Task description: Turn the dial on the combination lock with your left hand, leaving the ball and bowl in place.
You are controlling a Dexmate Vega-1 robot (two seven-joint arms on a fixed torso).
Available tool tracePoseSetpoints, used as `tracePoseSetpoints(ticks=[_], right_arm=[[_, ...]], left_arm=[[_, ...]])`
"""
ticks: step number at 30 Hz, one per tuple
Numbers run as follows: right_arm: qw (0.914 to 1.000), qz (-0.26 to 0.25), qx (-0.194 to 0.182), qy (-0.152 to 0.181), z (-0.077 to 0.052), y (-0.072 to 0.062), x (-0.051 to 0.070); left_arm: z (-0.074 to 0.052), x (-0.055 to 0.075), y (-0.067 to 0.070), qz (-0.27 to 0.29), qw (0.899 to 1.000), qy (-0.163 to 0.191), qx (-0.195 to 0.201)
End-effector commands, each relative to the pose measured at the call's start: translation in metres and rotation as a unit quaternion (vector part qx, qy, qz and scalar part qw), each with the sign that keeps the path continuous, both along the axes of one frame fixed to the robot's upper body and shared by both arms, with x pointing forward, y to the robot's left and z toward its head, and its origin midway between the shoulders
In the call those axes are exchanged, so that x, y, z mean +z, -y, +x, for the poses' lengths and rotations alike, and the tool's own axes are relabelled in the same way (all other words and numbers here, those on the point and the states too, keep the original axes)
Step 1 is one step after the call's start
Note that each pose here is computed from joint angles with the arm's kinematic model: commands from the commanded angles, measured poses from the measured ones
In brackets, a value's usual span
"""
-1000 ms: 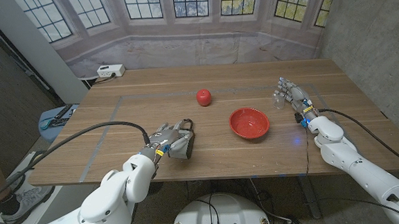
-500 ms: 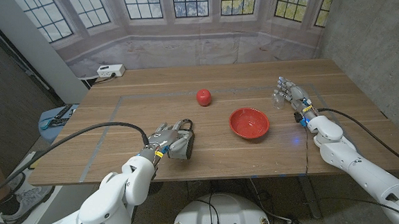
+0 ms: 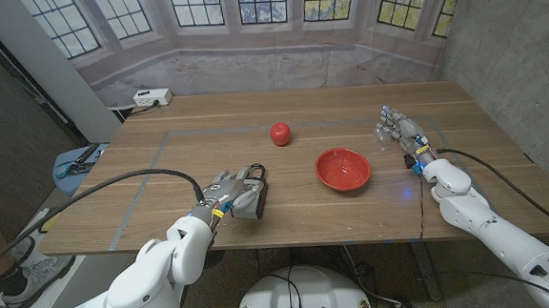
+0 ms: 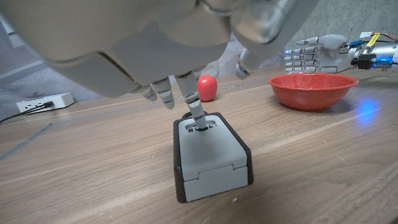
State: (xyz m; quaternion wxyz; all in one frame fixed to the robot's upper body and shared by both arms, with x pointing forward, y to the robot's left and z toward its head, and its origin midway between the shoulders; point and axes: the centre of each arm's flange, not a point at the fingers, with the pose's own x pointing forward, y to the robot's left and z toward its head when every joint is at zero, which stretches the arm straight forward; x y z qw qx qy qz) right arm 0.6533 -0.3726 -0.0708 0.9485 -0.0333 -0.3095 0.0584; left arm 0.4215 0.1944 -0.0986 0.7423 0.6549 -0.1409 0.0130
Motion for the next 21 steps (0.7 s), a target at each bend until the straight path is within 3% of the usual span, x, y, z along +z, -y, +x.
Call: tracePoseSetpoints(ticks=[1, 21], right_arm=[[1.0, 0.001, -0.001, -0.001, -0.002, 0.003, -0.002], [1.0, -0.001, 0.001, 0.0, -0.004, 0.0, -0.002]], left_arm=[[-0.001, -0.002, 0.0, -0.006, 1.0, 0.006, 0.0], [-0.01, 0.019, 0.006, 0.005, 0.998, 0.057, -0.008]])
